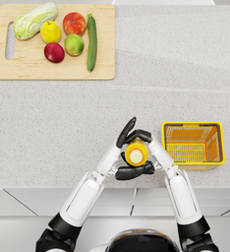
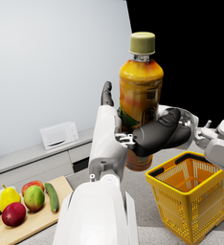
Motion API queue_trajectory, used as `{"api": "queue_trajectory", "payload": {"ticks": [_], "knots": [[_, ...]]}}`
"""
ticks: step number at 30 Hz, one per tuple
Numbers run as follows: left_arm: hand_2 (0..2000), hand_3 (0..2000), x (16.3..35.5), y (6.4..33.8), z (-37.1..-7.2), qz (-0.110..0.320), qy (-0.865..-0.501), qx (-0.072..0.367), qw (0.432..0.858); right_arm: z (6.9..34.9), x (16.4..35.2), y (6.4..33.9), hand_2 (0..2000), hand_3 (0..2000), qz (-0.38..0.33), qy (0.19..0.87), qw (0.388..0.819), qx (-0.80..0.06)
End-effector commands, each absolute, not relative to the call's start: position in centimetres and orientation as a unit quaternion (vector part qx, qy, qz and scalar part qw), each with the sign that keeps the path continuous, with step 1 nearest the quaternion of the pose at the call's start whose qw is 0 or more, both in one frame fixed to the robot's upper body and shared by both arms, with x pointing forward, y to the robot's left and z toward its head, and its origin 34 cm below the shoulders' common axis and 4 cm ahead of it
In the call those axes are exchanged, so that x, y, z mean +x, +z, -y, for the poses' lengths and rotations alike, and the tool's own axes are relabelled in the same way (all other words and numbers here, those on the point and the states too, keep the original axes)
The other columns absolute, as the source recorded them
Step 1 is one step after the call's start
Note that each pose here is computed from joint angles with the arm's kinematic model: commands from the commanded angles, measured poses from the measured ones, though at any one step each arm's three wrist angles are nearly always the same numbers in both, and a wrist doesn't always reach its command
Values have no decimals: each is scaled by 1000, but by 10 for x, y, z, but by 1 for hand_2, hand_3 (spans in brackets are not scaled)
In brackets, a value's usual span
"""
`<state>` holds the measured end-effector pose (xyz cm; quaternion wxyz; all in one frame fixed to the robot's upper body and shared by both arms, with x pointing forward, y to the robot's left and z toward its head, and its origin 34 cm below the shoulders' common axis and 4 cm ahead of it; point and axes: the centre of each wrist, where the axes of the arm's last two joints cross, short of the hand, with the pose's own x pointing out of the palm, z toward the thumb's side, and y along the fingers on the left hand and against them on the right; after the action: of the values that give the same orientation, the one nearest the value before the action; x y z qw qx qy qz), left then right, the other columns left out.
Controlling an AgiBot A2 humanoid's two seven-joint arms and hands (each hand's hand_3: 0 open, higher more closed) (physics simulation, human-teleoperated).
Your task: Pick up the lemon tea and place it into the yellow basket
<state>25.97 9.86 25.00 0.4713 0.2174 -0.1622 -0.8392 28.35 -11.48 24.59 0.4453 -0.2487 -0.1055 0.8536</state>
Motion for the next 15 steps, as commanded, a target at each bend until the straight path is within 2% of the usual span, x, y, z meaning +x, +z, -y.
{"api": "queue_trajectory", "payload": {"ticks": [1,5,8,11,15], "knots": [[0,0,247,257,-150,169,-794,241,532,154,291,278,2000,2000,154,799,514,-271],[0,0,252,266,-207,188,-715,243,627,219,288,279,2000,2000,175,713,628,-258],[0,0,261,263,-232,182,-684,231,667,240,290,262,2000,2000,174,666,690,-224],[0,0,266,258,-240,176,-675,219,682,241,294,243,2000,2000,127,693,687,-177],[0,0,267,251,-237,170,-681,210,681,232,300,222,2000,2000,22,723,686,-77]]}}
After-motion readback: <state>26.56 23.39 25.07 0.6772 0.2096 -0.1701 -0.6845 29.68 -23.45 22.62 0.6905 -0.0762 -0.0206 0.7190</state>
